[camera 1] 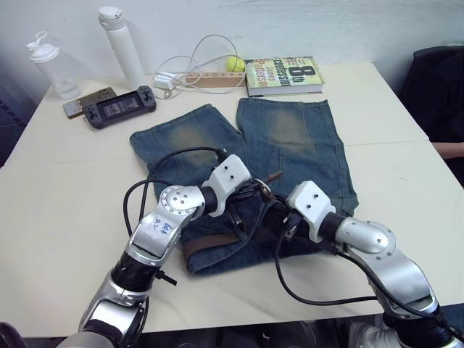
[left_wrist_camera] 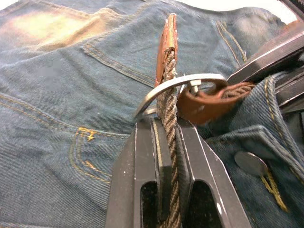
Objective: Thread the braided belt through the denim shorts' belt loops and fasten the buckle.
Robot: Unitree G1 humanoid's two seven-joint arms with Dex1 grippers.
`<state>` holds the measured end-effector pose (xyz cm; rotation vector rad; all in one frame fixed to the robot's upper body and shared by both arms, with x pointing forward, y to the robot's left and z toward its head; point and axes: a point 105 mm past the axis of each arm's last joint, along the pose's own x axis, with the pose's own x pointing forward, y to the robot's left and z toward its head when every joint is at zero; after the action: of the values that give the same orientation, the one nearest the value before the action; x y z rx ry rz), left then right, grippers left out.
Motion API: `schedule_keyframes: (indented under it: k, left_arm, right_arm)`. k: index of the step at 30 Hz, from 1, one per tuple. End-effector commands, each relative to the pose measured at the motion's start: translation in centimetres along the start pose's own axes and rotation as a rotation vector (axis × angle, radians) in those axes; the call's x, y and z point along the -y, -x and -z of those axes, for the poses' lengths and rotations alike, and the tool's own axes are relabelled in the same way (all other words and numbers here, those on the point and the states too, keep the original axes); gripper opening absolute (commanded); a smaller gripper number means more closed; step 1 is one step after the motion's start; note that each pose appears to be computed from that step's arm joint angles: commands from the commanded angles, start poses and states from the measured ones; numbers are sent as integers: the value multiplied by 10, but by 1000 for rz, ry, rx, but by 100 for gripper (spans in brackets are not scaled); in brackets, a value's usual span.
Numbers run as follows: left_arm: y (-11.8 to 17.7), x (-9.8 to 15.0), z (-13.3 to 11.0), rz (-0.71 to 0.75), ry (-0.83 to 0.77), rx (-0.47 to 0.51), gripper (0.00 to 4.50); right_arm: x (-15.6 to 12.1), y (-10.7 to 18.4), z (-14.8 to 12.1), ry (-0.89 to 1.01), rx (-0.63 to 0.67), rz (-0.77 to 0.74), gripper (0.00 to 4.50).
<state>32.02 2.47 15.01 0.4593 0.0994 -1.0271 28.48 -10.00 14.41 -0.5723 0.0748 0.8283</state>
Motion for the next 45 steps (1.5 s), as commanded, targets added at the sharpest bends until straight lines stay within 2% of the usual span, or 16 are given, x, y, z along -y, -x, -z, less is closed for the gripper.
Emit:
schedule_keyframes:
  k: [1, 2, 4, 6, 9, 12, 15, 19, 29, 32, 39, 40, 42, 43, 45]
  left_arm:
    - [-7, 15, -6, 94, -78, 26, 0]
    - [-7, 12, -6, 90, -75, 28, 0]
    - [-7, 9, -4, 86, -74, 26, 0]
    - [-5, 8, 0, 87, -70, 20, 0]
    - [-2, 5, 4, 92, -63, 12, 0]
    - [2, 2, 5, 99, -71, 9, 0]
    - [3, 2, 3, 114, -79, 17, 0]
    - [2, 5, -9, 155, -99, 63, 0]
    - [0, 6, -17, 158, -119, 81, 0]
    - [-1, 6, -20, 158, -123, 90, 0]
    - [-1, 5, -19, 167, -118, 86, 0]
    - [0, 2, -19, 157, -102, 82, 0]
    - [3, 2, -19, 175, -67, 84, 0]
    - [5, 3, -20, 195, -54, 87, 88]
    - [12, -1, -23, 211, -23, 94, 155]
  right_arm:
    - [-3, -1, -23, 96, 76, -43, 7]
    - [1, 1, -24, 87, 74, -46, 7]
    - [5, 6, -24, 51, 71, -71, 103]
    - [10, 16, -26, 45, 66, -113, 172]
    - [23, 32, -31, 33, 70, -141, 319]
    - [34, 46, -36, 71, 61, -177, 447]
    - [45, 50, -41, 184, 53, -161, 447]
    - [61, 40, -39, 329, 20, -157, 447]
    - [55, 13, -23, 405, 17, -220, 447]
    - [58, 10, -20, 417, 8, -222, 371]
    - [62, 10, -30, 473, 57, -264, 19]
    - [63, 11, -31, 476, 61, -267, 4]
    - [67, 15, -32, 481, 62, -267, 4]
    - [69, 16, -32, 485, 59, -266, 0]
    - [75, 21, -31, 498, 47, -252, 0]
